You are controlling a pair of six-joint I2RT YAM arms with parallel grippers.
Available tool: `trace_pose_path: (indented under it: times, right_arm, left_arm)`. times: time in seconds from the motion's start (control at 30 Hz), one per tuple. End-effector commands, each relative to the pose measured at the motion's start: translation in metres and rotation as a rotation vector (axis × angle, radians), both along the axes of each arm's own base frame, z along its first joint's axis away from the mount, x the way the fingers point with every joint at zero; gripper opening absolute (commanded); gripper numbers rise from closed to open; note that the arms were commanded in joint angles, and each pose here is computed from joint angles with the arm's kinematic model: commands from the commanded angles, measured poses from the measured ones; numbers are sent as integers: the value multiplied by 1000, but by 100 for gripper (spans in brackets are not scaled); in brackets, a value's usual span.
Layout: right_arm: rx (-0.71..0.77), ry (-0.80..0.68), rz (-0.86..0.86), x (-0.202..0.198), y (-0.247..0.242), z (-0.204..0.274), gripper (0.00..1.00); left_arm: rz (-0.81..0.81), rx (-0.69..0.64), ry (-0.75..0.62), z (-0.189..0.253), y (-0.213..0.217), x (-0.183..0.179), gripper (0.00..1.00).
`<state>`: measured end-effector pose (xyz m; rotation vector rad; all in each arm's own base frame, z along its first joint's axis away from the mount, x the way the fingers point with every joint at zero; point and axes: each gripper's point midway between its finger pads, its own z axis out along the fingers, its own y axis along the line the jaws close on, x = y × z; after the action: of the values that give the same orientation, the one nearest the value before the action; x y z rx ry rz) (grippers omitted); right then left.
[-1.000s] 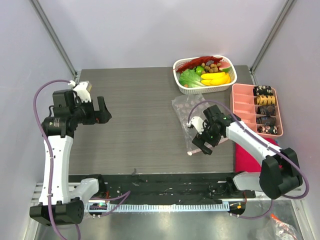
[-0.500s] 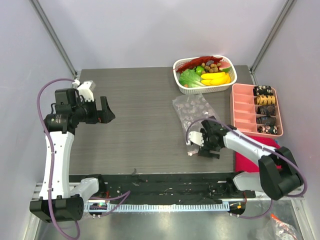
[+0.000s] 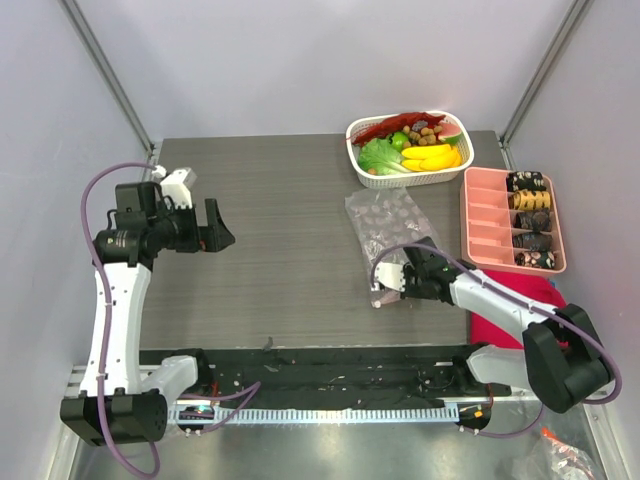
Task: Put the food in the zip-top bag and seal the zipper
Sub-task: Pick up the zipper food storage bag at the center of the board.
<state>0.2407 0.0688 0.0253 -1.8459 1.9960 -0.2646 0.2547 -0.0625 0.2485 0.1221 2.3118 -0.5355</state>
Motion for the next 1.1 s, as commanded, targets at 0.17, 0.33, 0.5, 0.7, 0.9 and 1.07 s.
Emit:
trace_pose_path:
  times: [0.17,0.33,0.5,0.7,0.9,1.07]
  right_arm:
    - [464,19,-152,21,78,114,1]
    - [845,186,-301,24,141,203,1]
    - [1138,488,-305,14,199,273,1]
    - [1367,773,-372,19,237,323,1]
    - [1464,982,-519,31,254,297,1]
    - [1561,1100,-475,39,272,313,1]
  left_arm:
    - [-10,-51,-147,30,-9,-2,100]
    - [-10,-168,-175,48,-24,-5,100]
    - [16,-188,-231,69,-23,1,100]
    - [70,-170,-267,82,-15,3,100]
    - [29,-176,-201,70,-21,3,97]
    - [-65,-237,-202,77,-38,12,94]
